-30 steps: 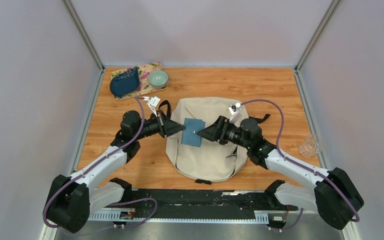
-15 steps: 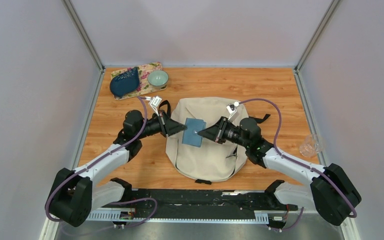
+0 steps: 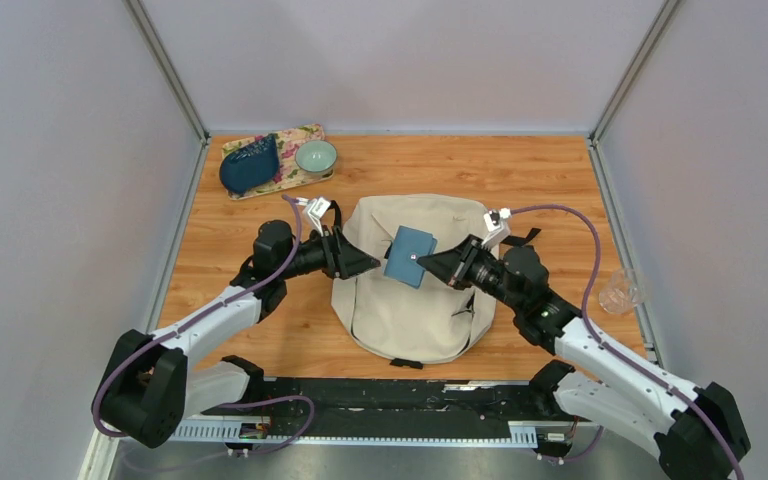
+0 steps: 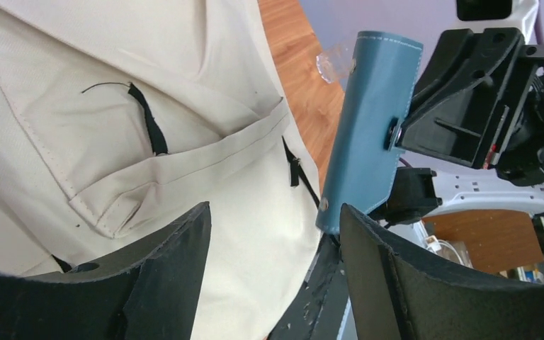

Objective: Pack the student bag
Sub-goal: Pick up the personal item from the center of the board, then place the personal item in the student bag.

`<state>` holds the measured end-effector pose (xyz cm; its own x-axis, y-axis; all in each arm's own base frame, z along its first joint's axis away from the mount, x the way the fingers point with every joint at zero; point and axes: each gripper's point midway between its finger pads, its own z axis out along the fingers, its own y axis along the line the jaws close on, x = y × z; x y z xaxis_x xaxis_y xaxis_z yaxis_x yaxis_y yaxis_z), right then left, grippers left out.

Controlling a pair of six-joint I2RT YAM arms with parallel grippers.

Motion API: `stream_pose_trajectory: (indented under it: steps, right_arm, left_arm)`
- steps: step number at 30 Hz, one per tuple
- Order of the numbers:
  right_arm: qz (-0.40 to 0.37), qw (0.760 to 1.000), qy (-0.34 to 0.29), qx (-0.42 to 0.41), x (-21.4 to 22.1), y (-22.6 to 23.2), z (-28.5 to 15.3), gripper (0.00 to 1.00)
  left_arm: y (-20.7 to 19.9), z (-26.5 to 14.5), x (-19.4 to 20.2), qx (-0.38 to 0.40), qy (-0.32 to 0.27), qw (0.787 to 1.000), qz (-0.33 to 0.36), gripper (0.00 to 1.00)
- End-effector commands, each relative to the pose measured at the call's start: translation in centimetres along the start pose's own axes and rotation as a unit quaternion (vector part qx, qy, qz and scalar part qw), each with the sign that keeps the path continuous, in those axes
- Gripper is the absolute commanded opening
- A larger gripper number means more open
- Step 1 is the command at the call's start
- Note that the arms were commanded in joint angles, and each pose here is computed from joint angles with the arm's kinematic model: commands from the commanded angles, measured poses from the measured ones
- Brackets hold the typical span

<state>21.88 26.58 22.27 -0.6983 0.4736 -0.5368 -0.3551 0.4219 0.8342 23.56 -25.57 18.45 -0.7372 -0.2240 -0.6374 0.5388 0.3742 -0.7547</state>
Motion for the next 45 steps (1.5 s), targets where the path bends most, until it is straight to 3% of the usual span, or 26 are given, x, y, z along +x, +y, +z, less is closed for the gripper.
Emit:
stream_pose_trajectory:
  steps: [1, 5, 8, 15, 21, 28, 38, 41, 43, 45]
  right_arm:
    - [-0.015, 0.99, -0.097, 0.098, -2.8, -3.4, -2.8, 0.0]
    - [-0.011, 0.972, -0.164, 0.166, -4.3, -5.6, -7.0, 0.0]
    - [-0.005, 0.955, -0.221, 0.196, -5.7, -6.5, -10.4, 0.0]
    - [0.005, 0.933, -0.295, 0.209, -7.1, -6.8, -15.5, 0.0]
    - [0.004, 0.936, -0.279, 0.217, -6.5, -6.9, -16.0, 0.0]
    - [0.005, 0.939, -0.273, 0.209, -6.2, -6.9, -15.7, 0.0]
    - [0.008, 0.946, -0.261, 0.193, -5.7, -6.7, -14.7, 0.0]
    - [0.009, 0.948, -0.251, 0.193, -5.3, -7.0, -14.3, 0.0]
    - [0.01, 0.951, -0.245, 0.191, -5.0, -7.1, -14.1, 0.0]
    - [0.011, 0.952, -0.239, 0.19, -4.7, -7.1, -13.9, 0.0]
  left_arm:
    - [-0.7, 0.5, -2.0, -0.011, -0.019, 0.998, 0.051, 0.74]
    - [-1.6, 2.6, -2.6, -0.046, 0.01, 0.989, 0.14, 0.75]
    - [-1.0, 4.1, -3.1, -0.094, 0.029, 0.981, 0.169, 0.76]
    - [0.3, 8.2, -0.9, -0.171, 0.093, 0.966, 0.169, 0.76]
    - [2.2, 10.4, 0.9, -0.235, 0.131, 0.951, 0.152, 0.75]
    - [4.5, 11.3, 1.4, -0.298, 0.128, 0.938, 0.124, 0.74]
    - [6.0, 13.7, 2.3, -0.32, 0.131, 0.935, 0.074, 0.73]
    - [6.1, 14.4, 2.5, -0.317, 0.134, 0.936, 0.071, 0.62]
    - [6.4, 14.4, 2.6, -0.317, 0.134, 0.936, 0.072, 0.43]
    - [6.4, 14.4, 2.6, -0.316, 0.132, 0.937, 0.075, 0.31]
